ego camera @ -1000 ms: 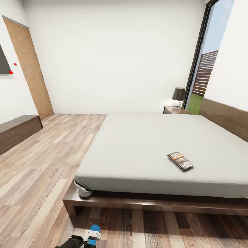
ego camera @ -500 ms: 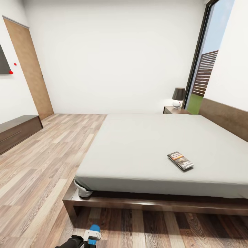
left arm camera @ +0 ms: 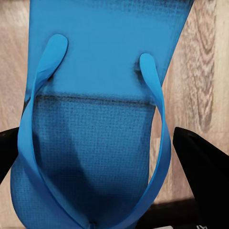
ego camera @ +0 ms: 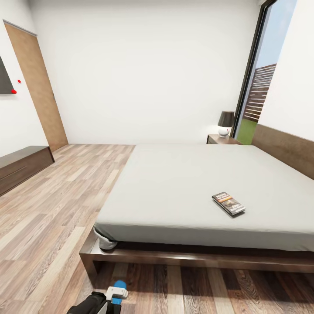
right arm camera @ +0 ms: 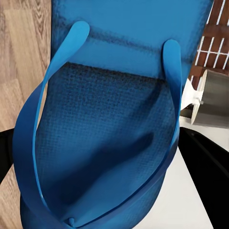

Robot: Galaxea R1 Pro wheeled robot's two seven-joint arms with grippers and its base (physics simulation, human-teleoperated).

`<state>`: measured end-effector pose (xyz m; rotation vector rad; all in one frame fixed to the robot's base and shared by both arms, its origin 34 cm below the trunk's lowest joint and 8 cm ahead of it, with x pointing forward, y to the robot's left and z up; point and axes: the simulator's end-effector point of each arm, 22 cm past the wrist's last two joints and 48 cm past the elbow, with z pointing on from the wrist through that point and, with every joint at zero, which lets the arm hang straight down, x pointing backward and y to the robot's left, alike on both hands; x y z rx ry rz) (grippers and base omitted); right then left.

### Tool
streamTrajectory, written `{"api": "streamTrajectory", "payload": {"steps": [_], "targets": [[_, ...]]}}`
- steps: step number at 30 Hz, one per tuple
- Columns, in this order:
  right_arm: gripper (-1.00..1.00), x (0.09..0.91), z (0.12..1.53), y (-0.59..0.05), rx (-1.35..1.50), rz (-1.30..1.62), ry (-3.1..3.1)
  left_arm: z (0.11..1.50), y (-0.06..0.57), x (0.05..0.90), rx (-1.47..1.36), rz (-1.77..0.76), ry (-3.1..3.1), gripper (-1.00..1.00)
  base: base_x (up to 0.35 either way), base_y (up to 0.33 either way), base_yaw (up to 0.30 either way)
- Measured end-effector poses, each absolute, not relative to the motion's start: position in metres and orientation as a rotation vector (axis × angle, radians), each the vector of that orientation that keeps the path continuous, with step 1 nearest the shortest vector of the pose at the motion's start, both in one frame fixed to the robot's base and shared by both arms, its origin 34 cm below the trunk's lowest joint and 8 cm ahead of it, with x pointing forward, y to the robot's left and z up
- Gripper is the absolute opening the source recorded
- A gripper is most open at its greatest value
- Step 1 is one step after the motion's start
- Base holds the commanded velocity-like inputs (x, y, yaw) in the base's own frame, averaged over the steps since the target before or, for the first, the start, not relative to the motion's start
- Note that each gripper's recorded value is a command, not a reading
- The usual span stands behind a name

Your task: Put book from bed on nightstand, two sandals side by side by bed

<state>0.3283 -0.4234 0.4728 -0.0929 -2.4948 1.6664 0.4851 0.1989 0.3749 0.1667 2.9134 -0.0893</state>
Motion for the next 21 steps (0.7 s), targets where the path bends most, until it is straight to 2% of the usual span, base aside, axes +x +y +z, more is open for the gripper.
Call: {"api": "streamTrajectory", "payload": {"steps": [18,21], "targets": [[-1.00,0.328,0.473,-0.423,-0.093,1.666,-2.495,0.375,0.199,0.485,0.167,-0.088,2.913,-1.00,0.000,0.000,0.000],[-1.00,0.329,0.477,-0.428,-0.084,1.698,-2.477,0.374,0.215,0.485,0.159,-0.044,2.920,-1.00,0.000,0.000,0.000]]}}
